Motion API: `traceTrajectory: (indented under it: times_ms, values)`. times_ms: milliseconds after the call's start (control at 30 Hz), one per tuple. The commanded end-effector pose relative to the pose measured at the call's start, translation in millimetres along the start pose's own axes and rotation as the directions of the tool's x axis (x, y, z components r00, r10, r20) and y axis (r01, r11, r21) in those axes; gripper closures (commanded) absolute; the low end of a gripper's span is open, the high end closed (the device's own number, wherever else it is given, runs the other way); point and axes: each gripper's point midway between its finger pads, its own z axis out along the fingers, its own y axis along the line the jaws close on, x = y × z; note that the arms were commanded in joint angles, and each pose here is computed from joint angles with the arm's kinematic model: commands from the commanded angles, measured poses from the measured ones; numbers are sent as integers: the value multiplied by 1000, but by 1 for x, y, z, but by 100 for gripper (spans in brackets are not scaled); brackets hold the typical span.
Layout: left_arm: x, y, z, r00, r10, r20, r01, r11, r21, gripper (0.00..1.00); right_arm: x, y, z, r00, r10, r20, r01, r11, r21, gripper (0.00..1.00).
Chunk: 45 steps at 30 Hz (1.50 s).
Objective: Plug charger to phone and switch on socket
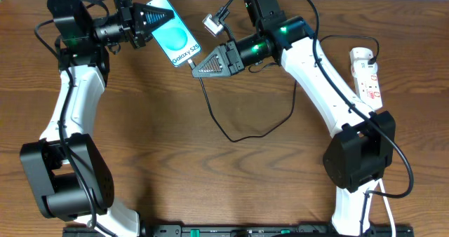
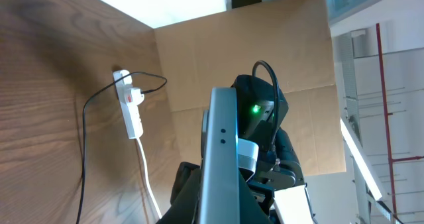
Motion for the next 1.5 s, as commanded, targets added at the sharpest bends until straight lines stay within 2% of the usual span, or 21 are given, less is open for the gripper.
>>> traceTrajectory:
  times_ms: [0,1467]
  values:
    - [7,-10,-1,999,15,-44,-15,1000,14,93,-2,2,-5,1000,-2,10,2,1000,-2,99]
    - [11,-14,-1,997,44,-65,-43,999,23,93,-4,8,-5,1000,0,8,0,999,-34,99]
